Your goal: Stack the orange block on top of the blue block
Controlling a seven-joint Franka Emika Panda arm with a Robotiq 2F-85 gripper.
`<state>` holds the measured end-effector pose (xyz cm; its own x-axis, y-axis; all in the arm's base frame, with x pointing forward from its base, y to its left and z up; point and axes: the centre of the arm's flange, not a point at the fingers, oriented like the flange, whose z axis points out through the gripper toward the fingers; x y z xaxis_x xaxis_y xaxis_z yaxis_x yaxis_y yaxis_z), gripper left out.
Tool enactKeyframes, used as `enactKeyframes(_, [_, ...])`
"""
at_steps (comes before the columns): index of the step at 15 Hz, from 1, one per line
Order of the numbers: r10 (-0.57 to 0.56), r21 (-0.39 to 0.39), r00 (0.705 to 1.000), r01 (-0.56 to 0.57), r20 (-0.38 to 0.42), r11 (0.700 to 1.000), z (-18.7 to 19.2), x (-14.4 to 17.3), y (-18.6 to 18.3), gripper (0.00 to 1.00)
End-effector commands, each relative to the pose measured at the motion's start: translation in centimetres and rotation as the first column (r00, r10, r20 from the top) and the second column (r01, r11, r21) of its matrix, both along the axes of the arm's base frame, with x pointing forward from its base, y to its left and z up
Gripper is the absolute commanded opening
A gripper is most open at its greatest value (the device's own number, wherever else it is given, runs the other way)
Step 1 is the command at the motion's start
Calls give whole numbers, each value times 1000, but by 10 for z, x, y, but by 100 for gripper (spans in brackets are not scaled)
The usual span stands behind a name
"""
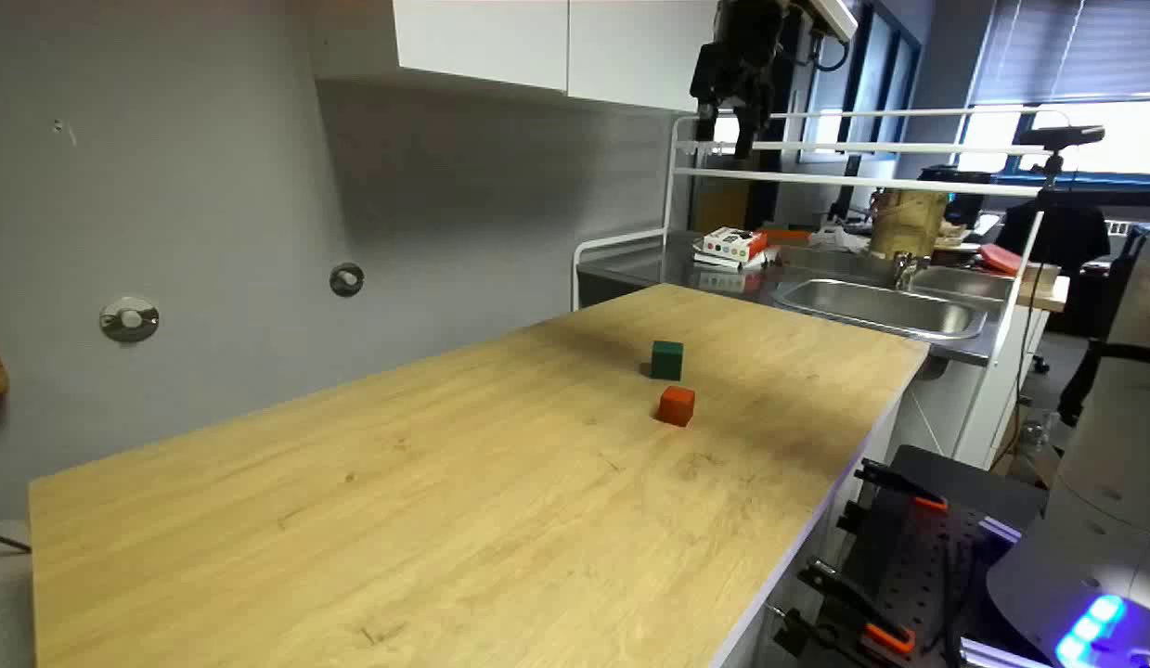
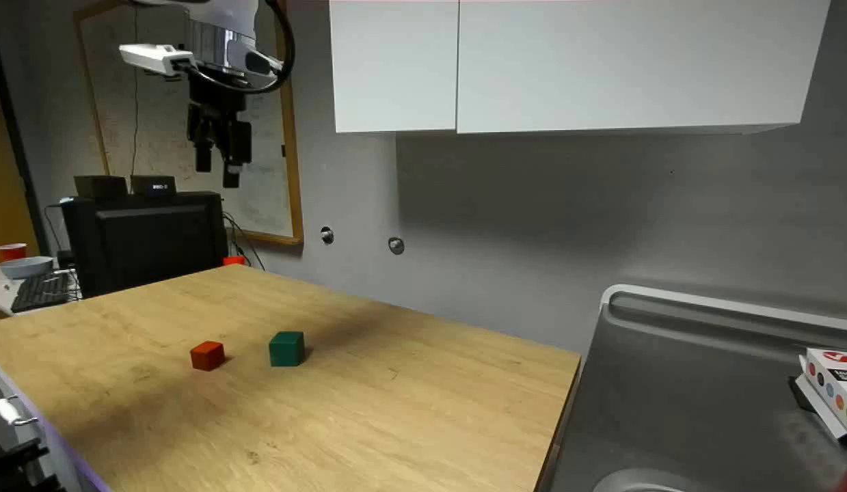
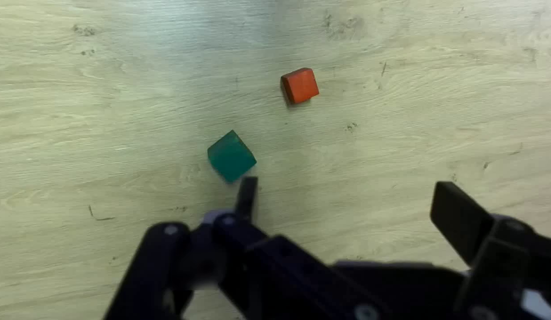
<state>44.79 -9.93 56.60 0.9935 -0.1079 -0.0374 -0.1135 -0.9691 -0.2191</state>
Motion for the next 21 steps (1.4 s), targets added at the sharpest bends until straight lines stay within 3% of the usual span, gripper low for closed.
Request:
enactKeyframes(1, [0,0,1000,0,2,1000,0,0,0,100])
enactKeyframes(13, [-11,-6,1000,11,-2,1000,-3,3,-1,100])
enactKeyframes(21, [-77,-22,995,76,-65,997,-72,33,30,100])
